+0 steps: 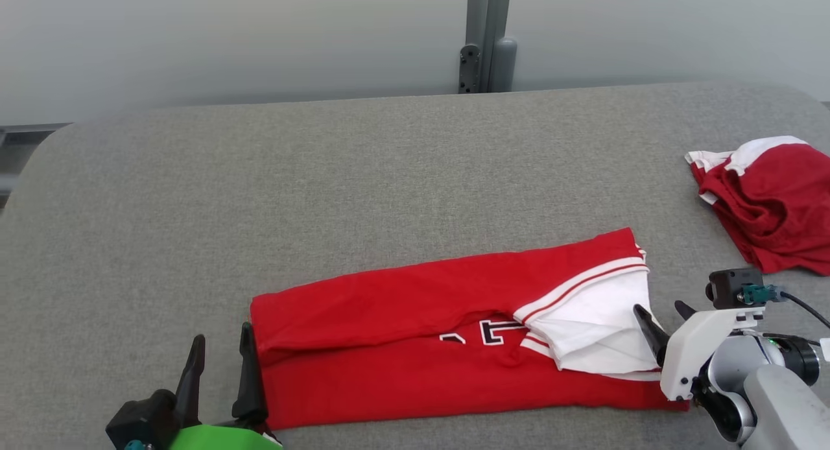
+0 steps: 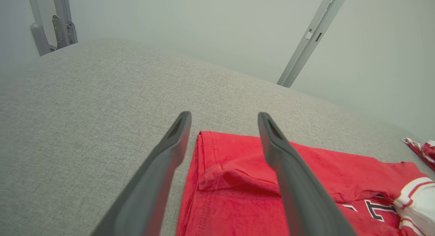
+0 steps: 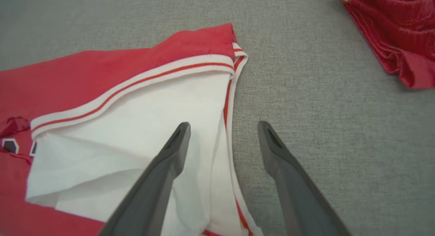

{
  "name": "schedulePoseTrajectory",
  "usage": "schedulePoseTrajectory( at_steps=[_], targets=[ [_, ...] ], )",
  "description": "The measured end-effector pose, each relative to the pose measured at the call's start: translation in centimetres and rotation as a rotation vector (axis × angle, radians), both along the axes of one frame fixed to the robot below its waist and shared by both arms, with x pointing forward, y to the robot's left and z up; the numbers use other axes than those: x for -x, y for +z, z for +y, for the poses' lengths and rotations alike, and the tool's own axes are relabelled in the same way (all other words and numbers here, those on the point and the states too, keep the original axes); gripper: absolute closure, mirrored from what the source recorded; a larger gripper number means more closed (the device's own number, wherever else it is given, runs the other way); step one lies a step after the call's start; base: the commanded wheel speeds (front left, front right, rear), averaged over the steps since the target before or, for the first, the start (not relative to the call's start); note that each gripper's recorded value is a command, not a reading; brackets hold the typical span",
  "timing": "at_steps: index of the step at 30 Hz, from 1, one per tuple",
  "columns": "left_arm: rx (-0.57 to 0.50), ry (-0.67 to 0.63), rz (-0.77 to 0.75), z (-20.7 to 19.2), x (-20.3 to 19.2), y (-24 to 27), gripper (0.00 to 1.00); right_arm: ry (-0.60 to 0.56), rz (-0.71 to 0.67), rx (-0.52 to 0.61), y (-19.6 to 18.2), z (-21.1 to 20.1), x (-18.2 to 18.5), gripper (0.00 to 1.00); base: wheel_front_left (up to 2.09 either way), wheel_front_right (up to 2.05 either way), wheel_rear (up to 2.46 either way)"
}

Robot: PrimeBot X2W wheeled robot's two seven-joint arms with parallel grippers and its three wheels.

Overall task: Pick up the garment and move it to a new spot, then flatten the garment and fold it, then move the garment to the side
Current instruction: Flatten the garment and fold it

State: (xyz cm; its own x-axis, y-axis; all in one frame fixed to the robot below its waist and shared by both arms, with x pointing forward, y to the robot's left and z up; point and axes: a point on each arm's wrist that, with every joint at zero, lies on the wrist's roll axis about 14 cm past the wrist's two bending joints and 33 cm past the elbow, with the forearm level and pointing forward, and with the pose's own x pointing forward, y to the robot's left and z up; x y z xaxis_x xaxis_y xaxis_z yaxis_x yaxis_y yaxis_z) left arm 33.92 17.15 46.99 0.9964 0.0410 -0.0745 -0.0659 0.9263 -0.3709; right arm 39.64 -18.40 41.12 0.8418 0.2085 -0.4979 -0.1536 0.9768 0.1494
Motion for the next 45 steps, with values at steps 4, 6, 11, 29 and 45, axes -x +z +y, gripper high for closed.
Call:
schedulePoseTrajectory(
  at_steps=[4, 6, 11, 29, 45],
  targets=[
    [-0.011, 0.033, -0.001, 1.1, 0.2, 0.0, 0.00, 0.041, 0.075, 0.034, -1.5, 0.8, -0.6, 0.00, 0.00, 0.00, 0.00],
    [-0.013, 0.043, -0.003, 1.5, 0.4, 0.0, 0.00, 0.052, 0.119, 0.034, -2.3, 1.2, -0.5, 0.00, 0.00, 0.00, 0.00],
    [-0.026, 0.071, -0.004, 2.2, 0.6, 0.0, 0.00, 0.081, 0.181, 0.030, -3.3, 2.1, -0.7, 0.00, 0.00, 0.00, 0.00],
    [-0.027, 0.032, -0.008, 1.1, -0.7, -0.2, 0.00, 0.077, 0.064, 0.067, 0.3, -0.4, -2.8, 1.00, 0.00, 0.00, 0.00],
    [-0.022, -0.143, -0.015, -4.3, -3.5, -0.5, 0.00, -0.036, -0.103, 0.039, 6.7, -6.1, -1.1, 1.00, 0.00, 0.00, 0.00]
  ],
)
